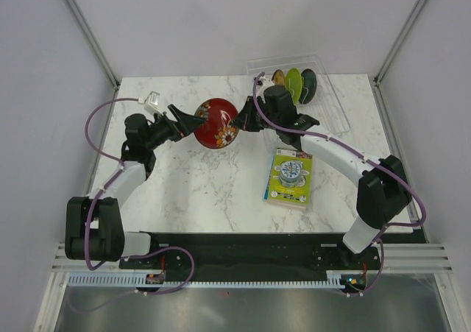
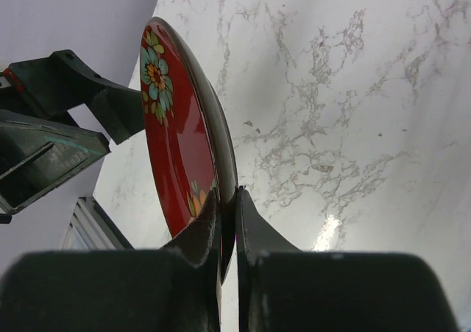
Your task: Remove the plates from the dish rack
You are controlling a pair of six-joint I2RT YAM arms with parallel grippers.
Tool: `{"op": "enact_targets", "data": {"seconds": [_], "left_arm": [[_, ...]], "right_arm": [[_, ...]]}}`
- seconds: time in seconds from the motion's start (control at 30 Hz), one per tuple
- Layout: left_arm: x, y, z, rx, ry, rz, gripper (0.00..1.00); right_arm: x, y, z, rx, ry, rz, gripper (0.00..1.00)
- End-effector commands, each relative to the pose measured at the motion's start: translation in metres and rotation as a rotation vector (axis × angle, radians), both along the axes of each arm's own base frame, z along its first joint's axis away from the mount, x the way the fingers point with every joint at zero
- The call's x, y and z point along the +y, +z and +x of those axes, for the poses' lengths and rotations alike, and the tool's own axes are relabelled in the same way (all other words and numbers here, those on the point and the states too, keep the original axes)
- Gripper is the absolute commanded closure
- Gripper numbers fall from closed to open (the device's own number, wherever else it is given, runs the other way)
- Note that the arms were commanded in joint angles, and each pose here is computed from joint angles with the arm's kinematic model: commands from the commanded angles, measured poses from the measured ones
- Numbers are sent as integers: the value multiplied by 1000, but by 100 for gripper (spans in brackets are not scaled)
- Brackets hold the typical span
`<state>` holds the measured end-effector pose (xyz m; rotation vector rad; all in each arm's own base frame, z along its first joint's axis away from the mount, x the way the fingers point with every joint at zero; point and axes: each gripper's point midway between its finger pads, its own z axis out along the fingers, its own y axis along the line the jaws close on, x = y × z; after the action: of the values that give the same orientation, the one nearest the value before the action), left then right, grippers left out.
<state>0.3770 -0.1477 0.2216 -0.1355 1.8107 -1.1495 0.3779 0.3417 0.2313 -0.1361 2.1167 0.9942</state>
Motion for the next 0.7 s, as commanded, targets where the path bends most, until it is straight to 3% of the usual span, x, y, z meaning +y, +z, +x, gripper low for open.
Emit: {"op": "enact_targets", "data": {"seconds": [0.0,0.2,0.23,0.43,0.5,0.53,0.6,0.67], "left_arm": [[6,23,-1,-81,30,0,4],[1,15,0,-56,1,-38,36],[2,15,0,-59,1,-42,48],[1,5,1,-31,-11,-71,88],[3,3,2,-24,-11,-79,98],[5,0,3,-14,-6,-80,98],[11,-6,4,13,14,-76,98],[33,-10,11,23,73,-71,98]], "right_arm": [[12,79,-8,-141,48,221,100],[22,77,-19,-101,99,315,100],[23,78,-21,-96,112,328,100],[40,85,-35,-34,216,484,100],[44,87,-36,-7,249,554,100],[46,87,-39,0,275,565,100],[46,80,-33,14,274,569,79],[41,80,-28,-1,261,556,69]]}}
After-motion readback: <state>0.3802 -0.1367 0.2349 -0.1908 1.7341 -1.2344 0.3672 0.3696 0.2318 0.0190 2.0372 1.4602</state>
